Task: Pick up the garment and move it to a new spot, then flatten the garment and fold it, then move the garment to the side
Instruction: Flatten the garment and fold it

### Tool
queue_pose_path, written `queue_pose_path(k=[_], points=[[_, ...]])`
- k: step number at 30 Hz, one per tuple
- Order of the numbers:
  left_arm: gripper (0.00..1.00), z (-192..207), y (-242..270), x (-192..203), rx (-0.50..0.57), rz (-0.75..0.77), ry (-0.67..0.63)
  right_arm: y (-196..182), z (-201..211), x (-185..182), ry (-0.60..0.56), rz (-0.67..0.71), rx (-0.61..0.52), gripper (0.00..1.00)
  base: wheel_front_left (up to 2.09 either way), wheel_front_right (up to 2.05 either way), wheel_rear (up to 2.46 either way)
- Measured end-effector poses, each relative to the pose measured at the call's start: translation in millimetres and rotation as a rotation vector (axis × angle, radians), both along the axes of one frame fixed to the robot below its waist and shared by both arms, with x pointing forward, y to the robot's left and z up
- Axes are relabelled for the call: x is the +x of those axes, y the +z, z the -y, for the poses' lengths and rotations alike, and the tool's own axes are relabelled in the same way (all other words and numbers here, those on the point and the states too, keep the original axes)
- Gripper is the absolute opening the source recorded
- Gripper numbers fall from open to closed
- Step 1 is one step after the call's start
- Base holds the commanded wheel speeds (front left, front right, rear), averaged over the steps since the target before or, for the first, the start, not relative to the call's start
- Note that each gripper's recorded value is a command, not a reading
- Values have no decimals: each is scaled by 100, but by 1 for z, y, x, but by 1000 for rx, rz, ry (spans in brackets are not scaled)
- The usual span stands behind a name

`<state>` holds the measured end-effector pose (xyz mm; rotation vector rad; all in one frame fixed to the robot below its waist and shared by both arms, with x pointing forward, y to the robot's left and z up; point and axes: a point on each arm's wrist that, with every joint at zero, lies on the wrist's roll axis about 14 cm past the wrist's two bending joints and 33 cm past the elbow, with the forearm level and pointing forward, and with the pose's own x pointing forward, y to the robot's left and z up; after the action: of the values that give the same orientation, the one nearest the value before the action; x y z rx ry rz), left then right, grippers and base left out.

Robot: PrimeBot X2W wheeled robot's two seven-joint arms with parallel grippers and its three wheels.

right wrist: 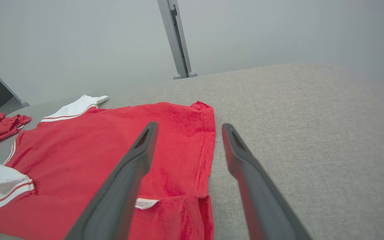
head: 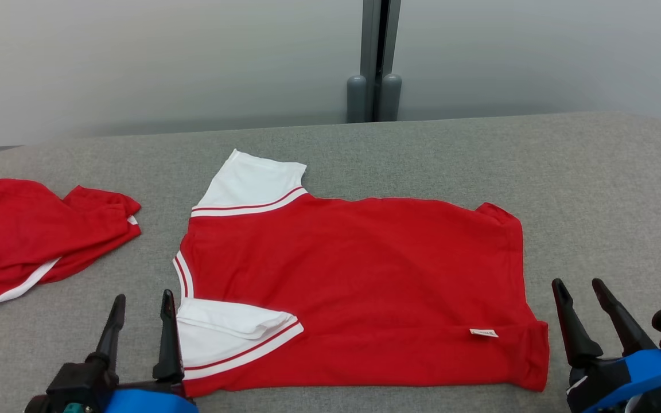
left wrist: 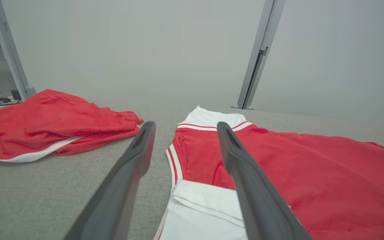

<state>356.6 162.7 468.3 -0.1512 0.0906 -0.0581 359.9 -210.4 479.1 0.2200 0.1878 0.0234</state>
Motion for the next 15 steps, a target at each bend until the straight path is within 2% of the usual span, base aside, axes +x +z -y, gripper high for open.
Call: queue_pose_path(k=[8, 15], points=[[100, -10, 42, 24, 28, 146, 18, 38, -6, 18, -8, 162, 14, 100, 0, 0, 0], [100, -17, 50, 27, 68, 174, 23, 53, -15, 22, -2, 229, 5, 100, 0, 0, 0]])
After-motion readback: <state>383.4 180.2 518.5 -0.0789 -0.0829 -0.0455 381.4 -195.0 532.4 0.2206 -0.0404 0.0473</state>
